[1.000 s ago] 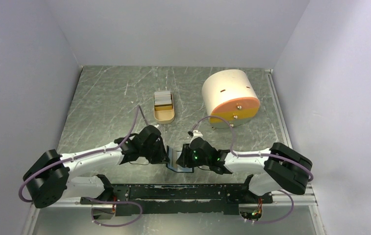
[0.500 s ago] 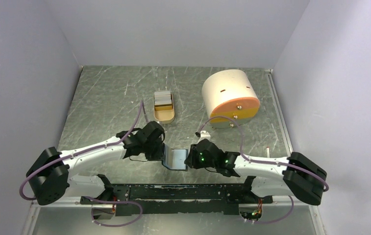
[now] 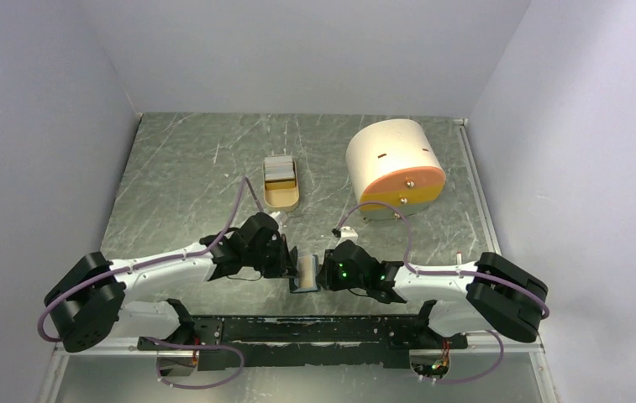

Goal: Put the credit cards into the card holder
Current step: Insert the credit card into the card holder.

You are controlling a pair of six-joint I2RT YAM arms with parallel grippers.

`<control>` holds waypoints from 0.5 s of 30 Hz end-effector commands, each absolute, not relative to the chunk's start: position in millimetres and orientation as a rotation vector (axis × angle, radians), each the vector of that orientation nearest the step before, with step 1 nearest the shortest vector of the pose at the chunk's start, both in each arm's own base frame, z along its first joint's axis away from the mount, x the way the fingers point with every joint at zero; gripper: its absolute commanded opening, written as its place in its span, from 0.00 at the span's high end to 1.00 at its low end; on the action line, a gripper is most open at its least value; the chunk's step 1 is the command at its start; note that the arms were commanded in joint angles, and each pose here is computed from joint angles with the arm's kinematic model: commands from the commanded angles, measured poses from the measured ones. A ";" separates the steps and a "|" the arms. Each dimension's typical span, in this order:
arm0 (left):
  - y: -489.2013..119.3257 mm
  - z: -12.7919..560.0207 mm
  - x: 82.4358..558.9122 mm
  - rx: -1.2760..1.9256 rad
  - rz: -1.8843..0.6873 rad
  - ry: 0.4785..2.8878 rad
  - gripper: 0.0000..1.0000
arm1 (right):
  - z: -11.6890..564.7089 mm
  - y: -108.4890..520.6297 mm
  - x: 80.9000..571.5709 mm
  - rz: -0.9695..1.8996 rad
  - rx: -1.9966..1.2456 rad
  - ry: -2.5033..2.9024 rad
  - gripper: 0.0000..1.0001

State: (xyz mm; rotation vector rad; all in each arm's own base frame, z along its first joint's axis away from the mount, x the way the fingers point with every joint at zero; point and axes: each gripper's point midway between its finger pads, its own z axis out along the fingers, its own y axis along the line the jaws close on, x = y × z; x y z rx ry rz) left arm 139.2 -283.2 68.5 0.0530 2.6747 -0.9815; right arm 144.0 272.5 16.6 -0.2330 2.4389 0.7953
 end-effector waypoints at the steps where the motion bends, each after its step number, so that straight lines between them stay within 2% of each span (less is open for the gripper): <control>1: -293.6 68.0 134.8 0.054 -1.055 2.680 0.91 | 1.9 256.8 138.7 0.713 -0.234 2.482 0.78; 5: -270.4 59.0 138.4 -0.074 -0.878 2.726 0.91 | 15.9 253.4 142.5 0.704 -0.224 2.450 0.74; 15: -247.9 59.7 134.4 -0.205 -0.824 2.718 0.83 | 92.2 262.0 166.9 0.701 -0.365 2.231 0.55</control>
